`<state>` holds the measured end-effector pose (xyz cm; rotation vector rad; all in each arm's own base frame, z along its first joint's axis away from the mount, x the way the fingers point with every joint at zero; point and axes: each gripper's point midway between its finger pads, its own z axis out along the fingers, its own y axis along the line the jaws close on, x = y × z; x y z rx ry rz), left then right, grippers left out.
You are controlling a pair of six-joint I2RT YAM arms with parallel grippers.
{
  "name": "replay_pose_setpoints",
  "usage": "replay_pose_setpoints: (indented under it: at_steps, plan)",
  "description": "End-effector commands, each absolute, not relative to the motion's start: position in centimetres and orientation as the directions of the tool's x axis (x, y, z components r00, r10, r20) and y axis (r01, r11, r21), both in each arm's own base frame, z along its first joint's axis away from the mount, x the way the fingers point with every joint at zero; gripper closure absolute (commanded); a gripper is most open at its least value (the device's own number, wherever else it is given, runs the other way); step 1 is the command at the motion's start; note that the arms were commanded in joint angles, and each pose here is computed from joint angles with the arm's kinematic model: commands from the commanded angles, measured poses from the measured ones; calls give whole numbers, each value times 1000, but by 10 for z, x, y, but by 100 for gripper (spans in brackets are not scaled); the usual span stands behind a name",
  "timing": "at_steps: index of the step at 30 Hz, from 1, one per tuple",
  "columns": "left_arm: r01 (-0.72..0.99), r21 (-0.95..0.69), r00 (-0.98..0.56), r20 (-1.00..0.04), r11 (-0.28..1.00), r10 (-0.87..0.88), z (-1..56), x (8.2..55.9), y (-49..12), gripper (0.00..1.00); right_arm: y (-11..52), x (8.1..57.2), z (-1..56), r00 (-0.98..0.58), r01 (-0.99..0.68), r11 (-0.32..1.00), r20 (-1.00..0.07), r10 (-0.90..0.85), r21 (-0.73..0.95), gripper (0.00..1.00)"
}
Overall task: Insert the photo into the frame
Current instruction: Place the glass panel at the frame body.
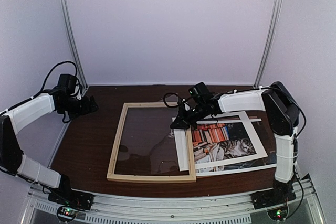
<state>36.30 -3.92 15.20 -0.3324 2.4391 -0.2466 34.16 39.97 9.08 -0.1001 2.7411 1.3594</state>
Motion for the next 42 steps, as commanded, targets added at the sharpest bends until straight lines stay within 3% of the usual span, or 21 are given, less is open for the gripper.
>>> replay_pose_setpoints:
  at_steps: [1,20,42]
  plan:
    - [-85,-306,-763,-592,948,-259,144,373,-63,2,391,344,93,-990,-123,635,-142,-21,763,100]
    - [46,-312,-840,-526,949,-132,99,377,-123,2,385,343,92,-987,-133,657,-161,-18,742,100]
    - [77,-310,-849,-519,948,-100,94,377,-138,2,384,342,95,-984,-152,664,-175,-32,732,100]
